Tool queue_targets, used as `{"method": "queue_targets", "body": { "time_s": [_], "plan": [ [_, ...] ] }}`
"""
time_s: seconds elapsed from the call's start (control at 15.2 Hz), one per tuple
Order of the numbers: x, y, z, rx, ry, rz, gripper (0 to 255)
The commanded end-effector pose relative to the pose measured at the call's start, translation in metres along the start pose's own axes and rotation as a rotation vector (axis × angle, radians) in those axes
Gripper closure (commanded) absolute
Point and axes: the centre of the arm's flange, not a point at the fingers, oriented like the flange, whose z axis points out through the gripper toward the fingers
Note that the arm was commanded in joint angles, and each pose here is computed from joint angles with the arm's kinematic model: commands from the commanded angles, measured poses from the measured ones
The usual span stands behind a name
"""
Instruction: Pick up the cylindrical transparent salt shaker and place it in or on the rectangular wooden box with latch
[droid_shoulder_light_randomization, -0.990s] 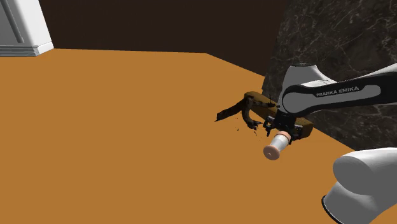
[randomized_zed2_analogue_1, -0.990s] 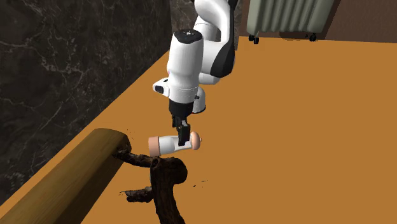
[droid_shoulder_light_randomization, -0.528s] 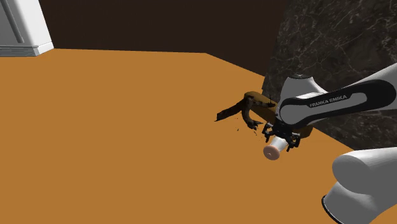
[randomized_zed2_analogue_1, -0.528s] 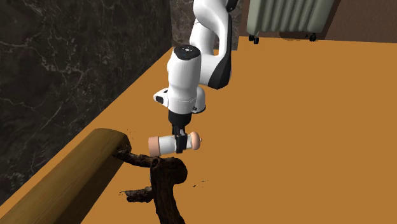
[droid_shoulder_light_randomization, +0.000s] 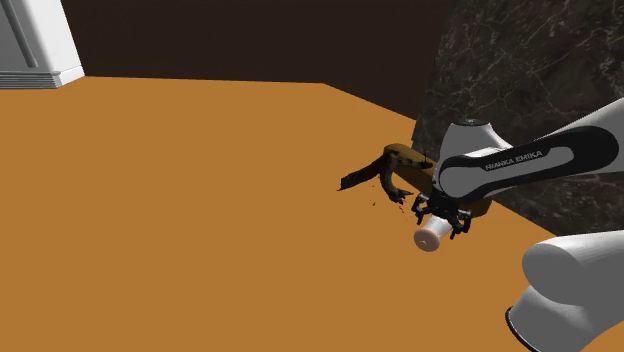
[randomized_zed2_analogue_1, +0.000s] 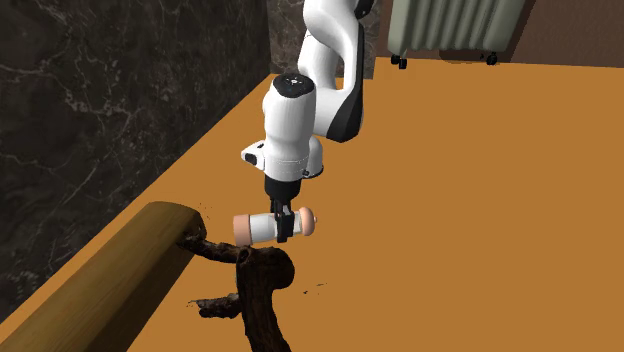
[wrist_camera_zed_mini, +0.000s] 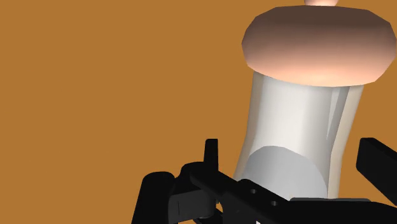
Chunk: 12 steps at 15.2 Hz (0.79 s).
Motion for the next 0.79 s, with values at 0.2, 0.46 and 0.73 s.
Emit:
{"method": "queue_targets", "body": {
  "time_s": [0.2, 0.46, 0.73],
  "plan": [
    [0.000, 0.000, 0.000, 0.000, 0.000, 0.000, 255],
    [0.000, 0.000, 0.000, 0.000, 0.000, 0.000, 255],
    [0.002, 0.000, -0.010, 0.000, 0.000, 0.000, 255]
  ]
}}
